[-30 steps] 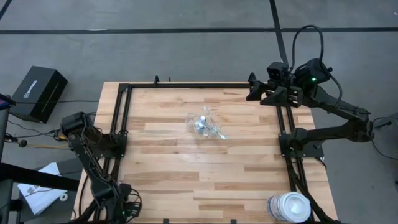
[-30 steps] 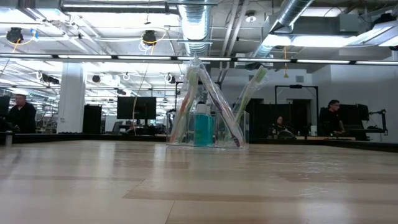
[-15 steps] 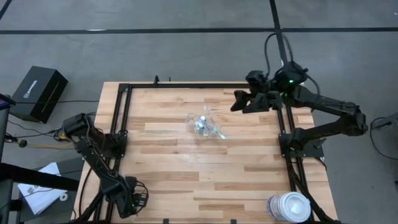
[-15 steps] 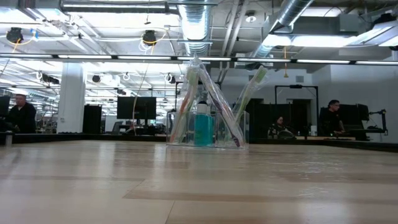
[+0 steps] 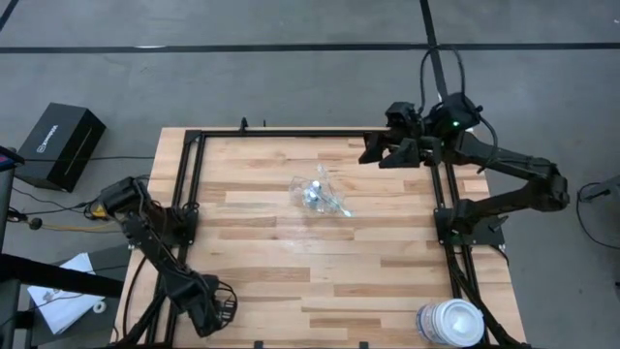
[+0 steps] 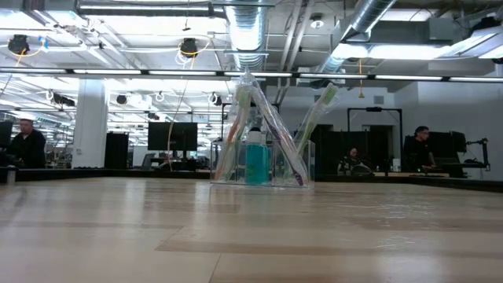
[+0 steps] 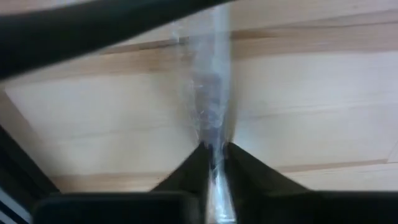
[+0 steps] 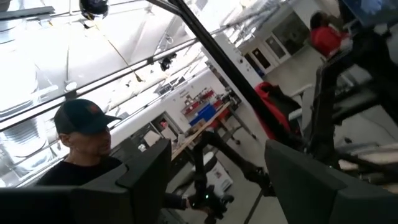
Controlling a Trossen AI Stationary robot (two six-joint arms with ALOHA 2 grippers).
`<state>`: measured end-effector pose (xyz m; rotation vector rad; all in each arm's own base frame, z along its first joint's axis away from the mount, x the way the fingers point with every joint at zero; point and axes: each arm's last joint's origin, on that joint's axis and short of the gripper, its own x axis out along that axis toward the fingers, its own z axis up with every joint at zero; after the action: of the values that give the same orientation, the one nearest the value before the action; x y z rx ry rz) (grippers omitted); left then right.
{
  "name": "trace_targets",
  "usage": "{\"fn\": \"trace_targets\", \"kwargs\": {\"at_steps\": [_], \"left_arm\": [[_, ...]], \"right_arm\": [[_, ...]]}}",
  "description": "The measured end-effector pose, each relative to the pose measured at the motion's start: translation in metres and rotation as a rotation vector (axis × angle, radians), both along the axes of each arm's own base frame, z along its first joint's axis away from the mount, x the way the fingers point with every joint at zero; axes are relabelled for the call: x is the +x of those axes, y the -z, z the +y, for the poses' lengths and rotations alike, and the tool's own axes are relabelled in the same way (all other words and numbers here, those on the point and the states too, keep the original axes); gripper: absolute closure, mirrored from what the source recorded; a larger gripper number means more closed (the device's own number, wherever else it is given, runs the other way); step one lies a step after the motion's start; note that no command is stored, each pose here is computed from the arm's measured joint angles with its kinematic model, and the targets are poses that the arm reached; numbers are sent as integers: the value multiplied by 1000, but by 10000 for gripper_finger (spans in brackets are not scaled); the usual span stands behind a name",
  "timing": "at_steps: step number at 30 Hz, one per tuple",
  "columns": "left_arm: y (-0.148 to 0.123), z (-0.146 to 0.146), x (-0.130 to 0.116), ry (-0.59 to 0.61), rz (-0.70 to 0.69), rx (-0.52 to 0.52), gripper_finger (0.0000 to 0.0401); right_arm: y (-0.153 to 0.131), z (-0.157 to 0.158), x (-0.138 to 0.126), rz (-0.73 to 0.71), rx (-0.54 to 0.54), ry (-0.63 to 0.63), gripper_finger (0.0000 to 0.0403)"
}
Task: Pick & Place toothbrushing station
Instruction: Put the purple toothbrush into the transparent organizer
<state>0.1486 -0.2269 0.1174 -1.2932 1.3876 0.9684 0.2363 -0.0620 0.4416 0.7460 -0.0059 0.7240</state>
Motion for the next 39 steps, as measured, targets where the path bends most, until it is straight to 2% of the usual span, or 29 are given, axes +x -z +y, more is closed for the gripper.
{"fn": "trace_targets", "kwargs": {"at_steps": [2, 6, 8, 10, 12, 15, 21, 25, 28, 33, 39], "left_arm": [[0, 2, 2, 7, -1, -1, 384], [-1, 5, 7, 13, -6, -2, 385], [-4, 11, 11, 1, -77, 39, 390], [-13, 21, 20, -47, -256, 146, 392], [-24, 36, 27, -80, -430, 295, 392], [-56, 55, 43, -113, -684, 416, 393], [-103, 105, 72, 20, -855, 721, 393], [-124, 137, 95, 117, -918, 908, 393], [-137, 160, 110, 167, -948, 1011, 393], [-143, 198, 121, 218, -909, 1121, 393], [-146, 225, 125, 268, -858, 1189, 392]], "right_arm": [[-3, 0, -3, -18, -6, 4, 154], [-7, 0, -9, -49, -23, 4, 154], [-9, 2, -13, -57, -35, -5, 154], [-12, 3, -16, -77, -49, -2, 154], [-13, 4, -19, -81, -51, -2, 154], [-15, 5, -22, -91, -55, -3, 154], [-20, 8, -30, -115, -63, -1, 154], [-25, 7, -38, -139, -73, 16, 154], [-27, 6, -43, -147, -77, 29, 154], [-29, 5, -51, -153, -95, 24, 154], [-30, 3, -56, -150, -121, 11, 154]]}}
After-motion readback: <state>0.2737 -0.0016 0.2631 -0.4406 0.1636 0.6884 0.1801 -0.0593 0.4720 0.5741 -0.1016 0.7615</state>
